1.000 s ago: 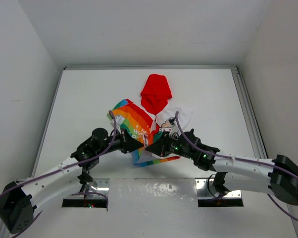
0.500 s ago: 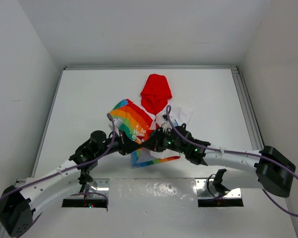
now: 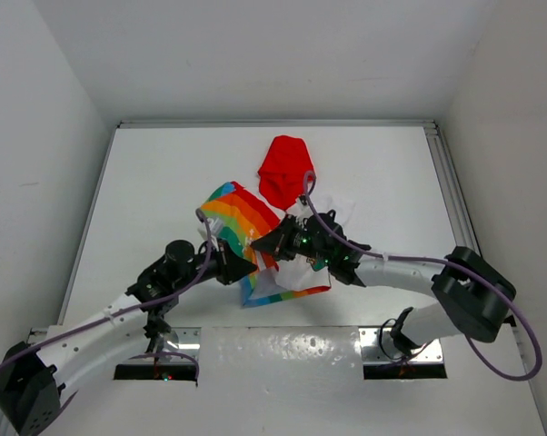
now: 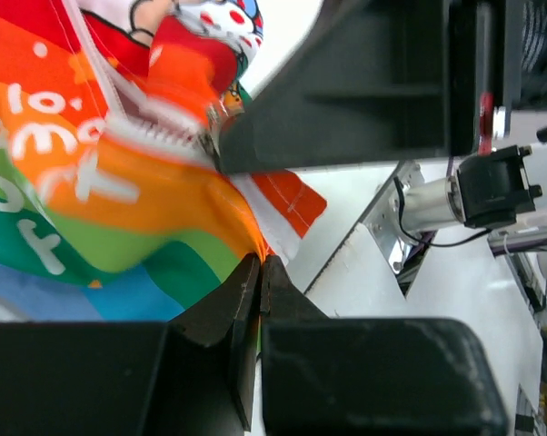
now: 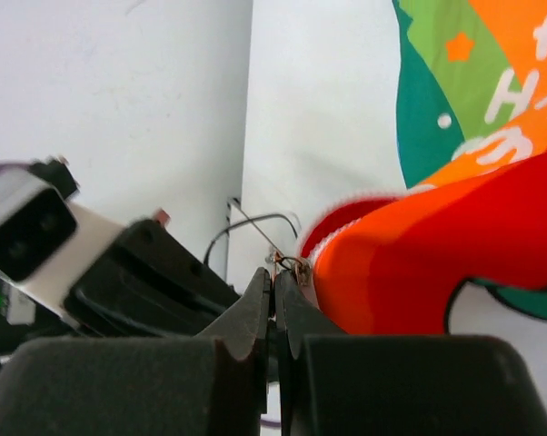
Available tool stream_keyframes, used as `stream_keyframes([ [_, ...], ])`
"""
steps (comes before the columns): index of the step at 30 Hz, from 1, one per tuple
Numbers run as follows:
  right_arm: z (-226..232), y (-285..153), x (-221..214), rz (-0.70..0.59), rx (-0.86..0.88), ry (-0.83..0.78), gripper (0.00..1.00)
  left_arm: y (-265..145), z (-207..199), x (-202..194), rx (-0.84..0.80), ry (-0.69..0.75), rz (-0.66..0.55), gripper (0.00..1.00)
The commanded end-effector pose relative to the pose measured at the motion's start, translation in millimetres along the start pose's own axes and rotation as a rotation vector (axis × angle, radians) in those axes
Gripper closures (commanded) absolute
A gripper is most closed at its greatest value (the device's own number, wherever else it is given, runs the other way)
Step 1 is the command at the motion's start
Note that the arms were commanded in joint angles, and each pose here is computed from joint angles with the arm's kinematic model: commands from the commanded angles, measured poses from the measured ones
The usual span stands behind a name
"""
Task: Zip up the jacket
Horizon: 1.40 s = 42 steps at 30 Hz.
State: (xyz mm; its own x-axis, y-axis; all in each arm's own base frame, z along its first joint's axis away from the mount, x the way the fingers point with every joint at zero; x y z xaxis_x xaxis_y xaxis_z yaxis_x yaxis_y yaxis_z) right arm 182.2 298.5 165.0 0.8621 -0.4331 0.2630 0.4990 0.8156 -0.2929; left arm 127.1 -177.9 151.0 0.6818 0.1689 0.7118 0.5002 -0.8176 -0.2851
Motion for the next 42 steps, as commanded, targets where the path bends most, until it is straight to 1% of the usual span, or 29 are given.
stream_keyframes([
  [1,52,8,44,-0.190,0.181,0.020,1.00,-2,-5,-15,-0.079,0.004,0.090,1.00],
  [4,56,18,59,-0.226,0.151,-0.007,1.00,-1,-9,-13,-0.101,0.012,0.111,1.00],
  [5,61,21,71,-0.258,0.158,-0.011,1.00,-1,-10,-13,-0.107,0.014,0.114,1.00],
  [7,53,26,85,-0.291,0.132,-0.009,1.00,0,-12,-13,-0.120,0.014,0.109,1.00],
  [9,49,31,104,-0.356,0.106,-0.014,1.00,-1,-15,-12,-0.128,0.014,0.110,1.00],
  [11,49,30,134,-0.456,0.078,-0.040,1.00,-2,-25,-5,-0.156,0.033,0.106,1.00],
  [12,45,31,142,-0.477,0.048,-0.045,1.00,-4,-28,-6,-0.155,0.038,0.117,1.00],
  [14,48,29,172,-0.554,0.038,-0.078,1.00,-8,-37,4,-0.162,0.061,0.081,1.00],
  [15,46,29,184,-0.588,0.002,-0.087,1.00,-11,-38,3,-0.147,0.069,0.099,1.00],
  [16,53,28,208,-0.643,-0.007,-0.097,1.00,-15,-44,12,-0.139,0.080,0.080,1.00],
  [18,49,25,233,-0.711,-0.068,-0.133,1.00,-23,-44,13,-0.102,0.093,0.093,1.00],
  [20,47,20,269,-0.782,-0.123,-0.151,1.00,-33,-51,26,-0.089,0.110,0.023,1.00],
  [21,47,17,281,-0.818,-0.138,-0.157,1.00,-39,-51,26,-0.067,0.109,0.025,1.00],
  [22,42,9,298,-0.862,-0.164,-0.157,1.00,-45,-56,37,-0.048,0.119,-0.015,1.00],
  [24,41,4,318,-0.915,-0.176,-0.174,1.00,-57,-60,43,-0.024,0.133,-0.037,1.00],
  [26,38,-2,337,-0.953,-0.198,-0.181,1.00,-67,-64,54,0.010,0.147,-0.097,1.00],
  [28,35,-6,348,-0.966,-0.218,-0.189,1.00,-72,-64,60,0.037,0.157,-0.127,1.00],
  [30,39,-7,352,-0.963,-0.219,-0.212,1.00,-74,-64,60,0.048,0.161,-0.125,1.00],
  [31,37,-6,347,-0.933,-0.211,-0.216,1.00,-73,-62,60,0.057,0.160,-0.128,1.00],
  [33,47,-10,340,-0.915,-0.144,-0.213,1.00,-69,-60,61,0.064,0.154,-0.149,1.00],
  [34,41,-10,333,-0.894,-0.142,-0.210,1.00,-68,-59,63,0.073,0.151,-0.156,1.00],
  [36,46,-11,323,-0.834,-0.100,-0.200,1.00,-65,-57,66,0.105,0.139,-0.159,1.00],
  [37,44,-8,318,-0.793,-0.094,-0.196,1.00,-65,-57,68,0.119,0.136,-0.172,1.00],
  [38,41,-4,309,-0.722,-0.095,-0.188,1.00,-63,-55,70,0.141,0.119,-0.184,1.00],
  [39,37,-3,305,-0.691,-0.102,-0.179,1.00,-63,-54,72,0.154,0.113,-0.199,1.00],
  [41,28,1,290,-0.605,-0.094,-0.163,0.91,-61,-53,80,0.191,0.096,-0.232,1.00],
  [42,34,0,278,-0.558,-0.060,-0.169,0.87,-60,-51,82,0.213,0.090,-0.245,1.00],
])
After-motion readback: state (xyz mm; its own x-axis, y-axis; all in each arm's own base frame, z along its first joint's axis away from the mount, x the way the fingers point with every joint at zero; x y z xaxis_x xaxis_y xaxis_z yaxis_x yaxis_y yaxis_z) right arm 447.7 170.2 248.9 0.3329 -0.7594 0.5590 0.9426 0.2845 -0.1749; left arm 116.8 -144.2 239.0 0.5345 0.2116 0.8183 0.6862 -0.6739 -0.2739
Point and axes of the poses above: each gripper's point midway between its finger pads, its own y axis out along the fingers, its own z axis along the line the jaws close on, x = y × z, the point moved 7 cm from there along -y, back along the fingers, and after that the axes turned 2 degrees about y, right-handed, at the moved point
